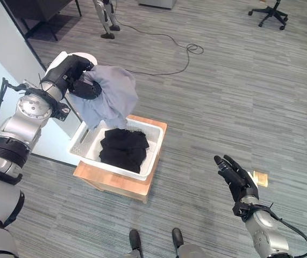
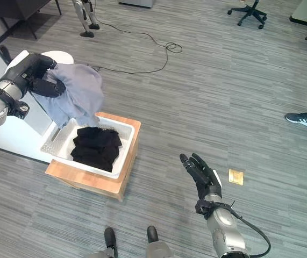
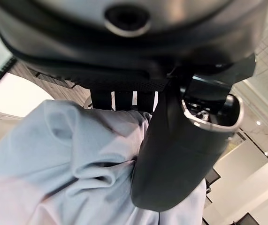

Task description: Pick up bed clothes into laundry basket.

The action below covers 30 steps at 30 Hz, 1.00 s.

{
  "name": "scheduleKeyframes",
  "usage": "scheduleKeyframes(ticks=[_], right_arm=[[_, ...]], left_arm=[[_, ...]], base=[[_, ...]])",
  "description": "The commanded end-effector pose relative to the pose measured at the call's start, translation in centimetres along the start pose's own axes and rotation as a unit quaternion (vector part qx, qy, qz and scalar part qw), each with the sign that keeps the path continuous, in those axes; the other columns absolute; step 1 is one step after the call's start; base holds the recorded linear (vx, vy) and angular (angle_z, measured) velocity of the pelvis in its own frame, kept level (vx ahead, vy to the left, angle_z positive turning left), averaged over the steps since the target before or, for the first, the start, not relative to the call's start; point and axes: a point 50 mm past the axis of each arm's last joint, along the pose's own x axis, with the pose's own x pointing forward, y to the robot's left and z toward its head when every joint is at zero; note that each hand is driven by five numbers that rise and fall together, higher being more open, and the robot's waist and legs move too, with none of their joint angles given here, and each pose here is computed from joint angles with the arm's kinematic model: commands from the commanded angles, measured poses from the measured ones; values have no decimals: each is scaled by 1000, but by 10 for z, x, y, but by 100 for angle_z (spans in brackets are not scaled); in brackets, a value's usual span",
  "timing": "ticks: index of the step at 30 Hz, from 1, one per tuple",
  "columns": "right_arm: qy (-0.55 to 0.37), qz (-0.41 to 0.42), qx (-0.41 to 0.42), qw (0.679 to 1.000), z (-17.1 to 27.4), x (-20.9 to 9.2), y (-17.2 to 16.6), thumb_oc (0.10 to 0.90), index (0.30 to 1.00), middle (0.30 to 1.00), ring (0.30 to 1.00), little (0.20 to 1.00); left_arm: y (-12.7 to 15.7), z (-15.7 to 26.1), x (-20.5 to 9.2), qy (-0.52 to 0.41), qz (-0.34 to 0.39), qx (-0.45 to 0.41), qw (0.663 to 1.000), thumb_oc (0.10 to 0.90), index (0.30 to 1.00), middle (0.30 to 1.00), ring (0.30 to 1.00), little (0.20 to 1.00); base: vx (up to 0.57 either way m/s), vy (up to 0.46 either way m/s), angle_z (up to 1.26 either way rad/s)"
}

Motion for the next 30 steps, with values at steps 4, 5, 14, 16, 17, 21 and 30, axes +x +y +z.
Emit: scheduleKeyframes(ticks=[4,5,14,16,17,21,30], right_arm=[[-103,12,-32,994,45,-1,-6,800,900,900,900,900],[-102,11,-34,994,45,-1,-7,800,900,900,900,900],[-122,25,-32,992,54,3,2,800,900,900,900,900],[-142,35,-22,989,65,13,14,800,900,900,900,900],[-137,41,-22,989,63,13,18,800,900,900,900,900],[-132,60,-29,989,57,11,27,800,900,900,900,900],[-105,23,-29,994,39,4,13,800,900,900,900,900]], left_arm=[[53,51,7,-79,104,16,991,400,300,300,300,300],[48,48,6,-74,86,51,992,400,300,300,300,300],[-9,33,13,-63,15,90,994,400,300,300,300,300],[-31,49,20,-93,2,80,992,400,300,300,300,300],[-37,45,22,-86,-5,74,994,400,300,300,300,300],[-48,45,30,-68,-10,80,994,400,300,300,300,300],[-53,28,31,-31,-20,120,992,400,300,300,300,300]], base=[[18,-14,-5],[0,0,0],[-44,-9,-2],[-200,-46,-5],[19,-30,-5],[-13,-27,-3],[2,-4,-2]])
